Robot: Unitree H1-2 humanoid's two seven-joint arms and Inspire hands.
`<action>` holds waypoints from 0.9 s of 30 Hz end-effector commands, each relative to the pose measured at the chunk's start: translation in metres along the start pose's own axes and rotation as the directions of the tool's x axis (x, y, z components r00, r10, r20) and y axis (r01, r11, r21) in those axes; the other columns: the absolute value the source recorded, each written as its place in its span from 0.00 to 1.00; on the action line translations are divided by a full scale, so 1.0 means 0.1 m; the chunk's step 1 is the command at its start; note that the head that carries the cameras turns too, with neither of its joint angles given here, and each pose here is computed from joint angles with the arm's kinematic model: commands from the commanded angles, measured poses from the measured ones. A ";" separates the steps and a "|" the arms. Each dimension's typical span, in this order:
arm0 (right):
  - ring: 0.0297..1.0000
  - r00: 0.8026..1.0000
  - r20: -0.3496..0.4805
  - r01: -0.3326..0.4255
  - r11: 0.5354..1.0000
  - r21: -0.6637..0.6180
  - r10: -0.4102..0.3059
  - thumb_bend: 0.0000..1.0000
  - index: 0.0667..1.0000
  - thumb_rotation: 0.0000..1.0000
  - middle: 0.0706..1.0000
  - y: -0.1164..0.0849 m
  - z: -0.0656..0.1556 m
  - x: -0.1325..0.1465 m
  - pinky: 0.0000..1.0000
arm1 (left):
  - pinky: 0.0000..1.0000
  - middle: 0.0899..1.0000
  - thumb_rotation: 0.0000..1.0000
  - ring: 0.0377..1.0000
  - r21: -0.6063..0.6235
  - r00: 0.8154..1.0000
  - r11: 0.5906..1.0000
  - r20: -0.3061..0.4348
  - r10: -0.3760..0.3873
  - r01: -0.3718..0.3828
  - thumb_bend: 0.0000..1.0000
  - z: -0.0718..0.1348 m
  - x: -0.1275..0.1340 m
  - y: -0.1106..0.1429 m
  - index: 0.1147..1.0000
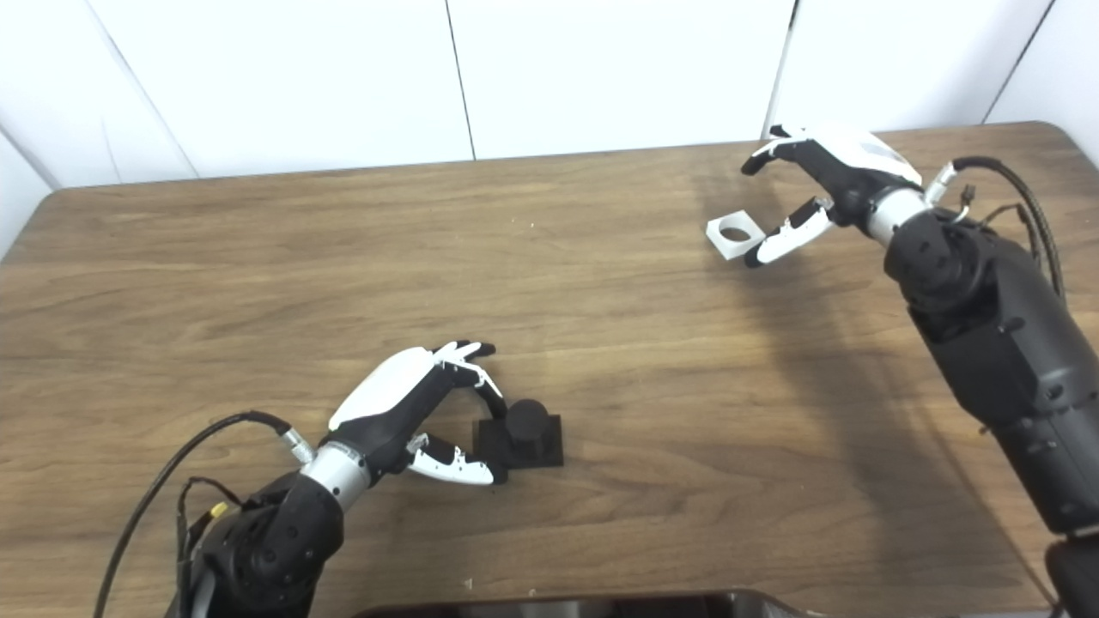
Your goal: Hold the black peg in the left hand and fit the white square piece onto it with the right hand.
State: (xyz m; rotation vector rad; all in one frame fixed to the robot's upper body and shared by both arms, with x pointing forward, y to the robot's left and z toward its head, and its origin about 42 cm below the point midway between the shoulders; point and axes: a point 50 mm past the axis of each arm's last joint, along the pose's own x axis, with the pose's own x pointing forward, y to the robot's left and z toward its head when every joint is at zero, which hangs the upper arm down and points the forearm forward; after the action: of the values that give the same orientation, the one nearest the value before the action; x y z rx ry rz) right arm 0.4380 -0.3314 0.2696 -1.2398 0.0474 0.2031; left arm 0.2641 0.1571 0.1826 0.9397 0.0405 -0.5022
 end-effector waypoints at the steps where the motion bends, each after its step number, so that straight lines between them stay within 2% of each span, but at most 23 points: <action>1: 1.00 0.996 0.058 0.075 0.996 -0.047 -0.072 0.86 0.75 0.15 0.98 -0.32 0.15 0.07 1.00 | 1.00 0.95 0.08 1.00 0.015 0.999 0.999 0.018 0.039 -0.039 0.49 0.04 0.01 0.07 0.43; 7: 1.00 0.998 0.050 0.050 0.992 -0.112 -0.045 0.90 0.72 0.14 0.98 -0.33 0.16 0.23 1.00 | 1.00 0.95 0.08 1.00 -0.002 0.999 0.999 0.016 0.042 -0.041 0.49 0.05 0.01 0.09 0.43; 19: 1.00 0.999 0.049 0.029 0.986 -0.164 -0.021 0.88 0.68 0.11 0.98 -0.44 0.22 0.34 1.00 | 0.99 0.96 0.08 1.00 -0.003 0.999 0.999 0.019 0.037 -0.037 0.49 0.09 0.02 0.11 0.43; 27: 1.00 0.999 0.047 -0.003 0.979 -0.205 0.013 0.89 0.65 0.10 0.97 -0.43 0.22 0.38 1.00 | 0.99 0.96 0.08 1.00 0.018 0.999 0.999 0.022 0.035 -0.035 0.49 0.13 0.02 0.10 0.43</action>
State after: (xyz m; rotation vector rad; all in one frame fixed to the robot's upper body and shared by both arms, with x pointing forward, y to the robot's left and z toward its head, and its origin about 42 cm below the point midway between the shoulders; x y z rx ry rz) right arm 0.4722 -0.3229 0.2737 -1.4057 0.0938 0.2893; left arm 0.2649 0.1539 0.1841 0.9414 0.0496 -0.4959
